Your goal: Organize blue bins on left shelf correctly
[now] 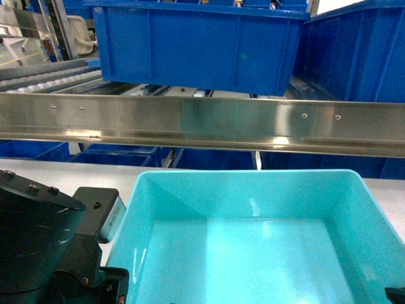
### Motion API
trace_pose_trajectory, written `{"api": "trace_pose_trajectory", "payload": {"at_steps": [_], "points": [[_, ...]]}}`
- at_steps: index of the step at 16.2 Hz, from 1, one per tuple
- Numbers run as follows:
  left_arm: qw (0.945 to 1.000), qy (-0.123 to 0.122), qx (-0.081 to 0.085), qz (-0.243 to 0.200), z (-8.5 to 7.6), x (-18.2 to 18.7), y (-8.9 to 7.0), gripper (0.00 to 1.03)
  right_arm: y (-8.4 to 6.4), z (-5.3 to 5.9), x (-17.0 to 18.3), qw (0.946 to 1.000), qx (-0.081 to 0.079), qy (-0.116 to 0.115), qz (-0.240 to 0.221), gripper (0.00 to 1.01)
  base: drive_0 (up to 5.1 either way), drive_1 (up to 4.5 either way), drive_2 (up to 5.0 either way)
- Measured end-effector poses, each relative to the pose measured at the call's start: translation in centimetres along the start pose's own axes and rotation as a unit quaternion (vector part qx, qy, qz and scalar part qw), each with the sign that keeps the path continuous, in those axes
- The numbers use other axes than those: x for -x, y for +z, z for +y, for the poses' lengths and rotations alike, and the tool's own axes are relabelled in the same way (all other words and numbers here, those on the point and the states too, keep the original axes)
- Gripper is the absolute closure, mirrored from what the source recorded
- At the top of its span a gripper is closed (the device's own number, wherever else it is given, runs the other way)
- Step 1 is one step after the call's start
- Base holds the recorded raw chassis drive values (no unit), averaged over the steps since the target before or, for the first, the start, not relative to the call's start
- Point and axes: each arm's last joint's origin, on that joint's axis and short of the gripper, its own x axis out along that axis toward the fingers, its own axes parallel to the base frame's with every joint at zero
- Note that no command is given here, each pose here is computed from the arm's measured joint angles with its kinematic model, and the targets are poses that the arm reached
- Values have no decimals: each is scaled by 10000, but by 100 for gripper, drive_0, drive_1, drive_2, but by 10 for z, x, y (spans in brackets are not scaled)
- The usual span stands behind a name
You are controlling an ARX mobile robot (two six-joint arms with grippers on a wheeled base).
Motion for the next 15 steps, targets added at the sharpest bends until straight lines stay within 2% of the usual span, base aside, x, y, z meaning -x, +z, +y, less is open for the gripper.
{"api": "trace_pose_trajectory", "payload": {"at_steps": [1,2,4,7,8,9,11,14,15], "points": [[9991,-15,-49,-430,3,16,16,101,15,3,16,9989,-48,-1,-464,93,0,0,0],[9985,-57,-105,-543,4,26,22,101,21,3,25,9981,-96,8,-616,94,0,0,0],[9940,-157,-217,-1062,4,49,39,101,32,3,47,9940,-227,-7,-1068,94,0,0,0],[9868,-316,-252,-1570,3,77,62,101,48,2,75,9854,-351,-24,-1668,94,0,0,0],[9824,-373,-262,-1812,3,91,70,101,54,2,87,9806,-391,-6,-1919,94,0,0,0],[9788,-387,-258,-1996,3,100,75,101,62,3,95,9750,-364,48,-2193,94,0,0,0],[9713,-318,-354,-2329,3,106,82,101,72,4,101,9682,-293,20,-2486,94,0,0,0],[9720,-293,-400,-2296,3,106,81,101,71,4,101,9690,-279,13,-2453,94,0,0,0],[9721,-293,-401,-2292,3,106,81,101,71,4,101,9691,-279,15,-2451,94,-484,252,252]]}}
